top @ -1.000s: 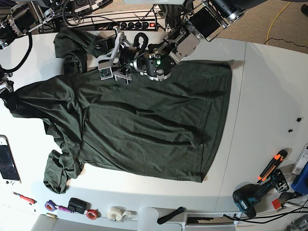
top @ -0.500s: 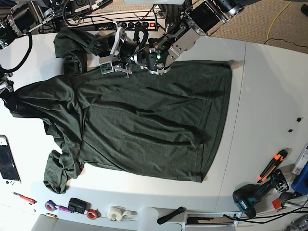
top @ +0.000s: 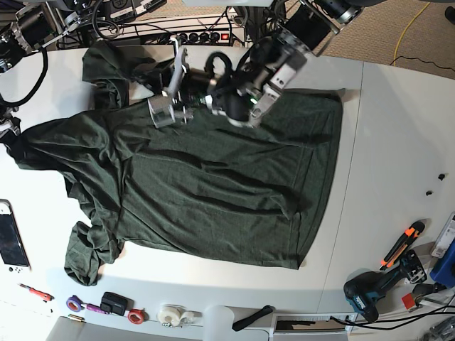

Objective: Layout the t-shirt on the table in an organized manner, then fold the t-shirt properly

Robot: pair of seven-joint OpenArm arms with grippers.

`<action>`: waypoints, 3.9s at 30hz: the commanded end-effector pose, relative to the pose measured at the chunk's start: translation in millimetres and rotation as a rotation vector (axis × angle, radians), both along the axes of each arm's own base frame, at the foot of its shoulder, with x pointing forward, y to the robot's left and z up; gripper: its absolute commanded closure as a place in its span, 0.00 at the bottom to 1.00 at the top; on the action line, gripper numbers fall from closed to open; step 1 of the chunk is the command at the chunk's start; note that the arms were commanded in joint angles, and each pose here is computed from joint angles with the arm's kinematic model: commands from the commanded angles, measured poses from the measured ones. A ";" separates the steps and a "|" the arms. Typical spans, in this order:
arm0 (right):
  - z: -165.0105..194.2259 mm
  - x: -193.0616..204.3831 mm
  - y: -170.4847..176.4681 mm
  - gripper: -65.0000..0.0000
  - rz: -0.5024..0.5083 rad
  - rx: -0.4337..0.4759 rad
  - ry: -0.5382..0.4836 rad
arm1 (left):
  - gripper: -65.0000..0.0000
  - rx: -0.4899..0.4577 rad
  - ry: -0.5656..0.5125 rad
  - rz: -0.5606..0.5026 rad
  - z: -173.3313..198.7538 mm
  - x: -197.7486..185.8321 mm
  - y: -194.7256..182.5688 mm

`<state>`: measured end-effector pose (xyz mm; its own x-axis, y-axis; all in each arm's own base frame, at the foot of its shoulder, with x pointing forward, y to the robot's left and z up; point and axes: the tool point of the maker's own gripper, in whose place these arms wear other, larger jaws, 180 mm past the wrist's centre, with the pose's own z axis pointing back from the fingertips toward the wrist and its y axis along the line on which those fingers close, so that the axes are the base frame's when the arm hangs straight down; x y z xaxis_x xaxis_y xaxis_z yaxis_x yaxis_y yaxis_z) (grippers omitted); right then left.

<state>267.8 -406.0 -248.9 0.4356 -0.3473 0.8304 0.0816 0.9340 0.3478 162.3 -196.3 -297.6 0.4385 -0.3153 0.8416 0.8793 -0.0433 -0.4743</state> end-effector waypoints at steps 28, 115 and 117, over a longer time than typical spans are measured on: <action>-18.4 -5.1 -28.0 1.00 -0.154 -0.120 0.082 | 1.00 -0.538 -0.692 0.313 259.4 42.0 127.3; -86.1 -37.0 -87.1 1.00 -0.426 -0.111 0.288 | 1.00 0.271 -0.125 0.986 34.6 103.7 340.7; -86.0 -37.1 -87.2 1.00 -0.427 -0.111 0.287 | 1.00 0.276 -0.113 0.986 31.0 101.9 341.5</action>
<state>224.0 -478.5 -358.0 0.5267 -0.4981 0.6888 0.5446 0.8199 0.1765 259.7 144.5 -278.1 0.5657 -0.0581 0.8226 0.4926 0.8238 -0.2806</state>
